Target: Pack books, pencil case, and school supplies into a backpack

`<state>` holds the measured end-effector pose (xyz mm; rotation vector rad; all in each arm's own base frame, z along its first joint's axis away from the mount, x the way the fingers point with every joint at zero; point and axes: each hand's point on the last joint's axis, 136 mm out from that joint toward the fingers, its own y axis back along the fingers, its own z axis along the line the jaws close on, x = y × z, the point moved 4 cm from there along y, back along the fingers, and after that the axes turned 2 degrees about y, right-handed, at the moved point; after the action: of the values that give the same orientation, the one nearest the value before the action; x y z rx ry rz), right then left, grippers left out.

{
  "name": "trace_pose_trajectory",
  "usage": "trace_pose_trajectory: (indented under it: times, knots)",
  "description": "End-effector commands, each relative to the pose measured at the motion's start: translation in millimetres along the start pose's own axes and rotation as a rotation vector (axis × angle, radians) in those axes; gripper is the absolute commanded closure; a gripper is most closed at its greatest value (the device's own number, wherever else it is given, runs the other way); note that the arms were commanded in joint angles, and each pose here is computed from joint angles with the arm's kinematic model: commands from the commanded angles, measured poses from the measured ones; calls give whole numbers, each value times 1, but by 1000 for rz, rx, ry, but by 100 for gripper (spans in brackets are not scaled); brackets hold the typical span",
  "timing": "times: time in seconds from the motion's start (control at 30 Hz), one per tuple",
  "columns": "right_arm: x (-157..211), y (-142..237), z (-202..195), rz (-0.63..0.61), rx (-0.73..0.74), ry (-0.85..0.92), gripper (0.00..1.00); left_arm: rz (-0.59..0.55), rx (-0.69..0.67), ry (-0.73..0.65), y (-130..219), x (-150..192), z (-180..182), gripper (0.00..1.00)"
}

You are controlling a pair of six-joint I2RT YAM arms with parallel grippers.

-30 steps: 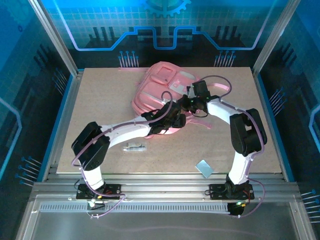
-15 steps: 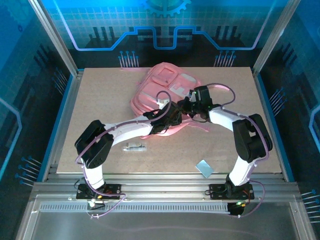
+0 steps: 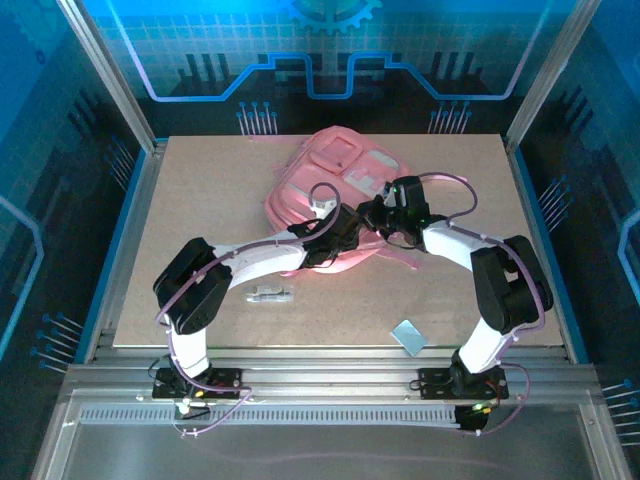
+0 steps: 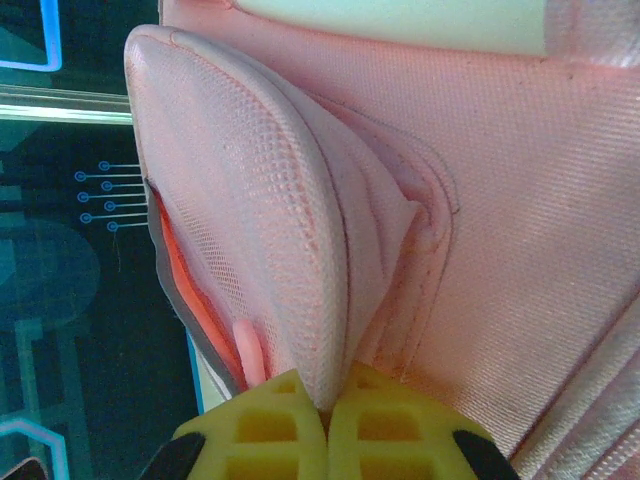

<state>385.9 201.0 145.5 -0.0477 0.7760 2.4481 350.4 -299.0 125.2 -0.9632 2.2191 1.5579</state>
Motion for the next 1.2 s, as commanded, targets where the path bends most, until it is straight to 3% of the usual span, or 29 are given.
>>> trace_pose_trajectory:
  times: [0.0,0.27,0.47,0.7,0.87,0.97,1.17]
  knots:
    - [1,14,42,6,-153,56,100,48,-42,-40,-22,11,10,53]
    - [0,12,36,-25,-151,61,100,145,-75,-51,-39,29,11,68]
    - [-1,0,15,-33,-111,68,100,105,-131,-94,-29,19,22,100]
    - [-10,-5,-3,-16,-46,136,100,158,-39,-215,13,9,17,100]
    - [-14,5,0,19,4,240,100,208,0,-329,44,-2,46,100]
    - [-12,8,3,85,29,297,100,244,16,-350,49,-13,72,100]
    - [-16,20,-1,144,70,386,100,204,-77,-518,37,-44,108,100]
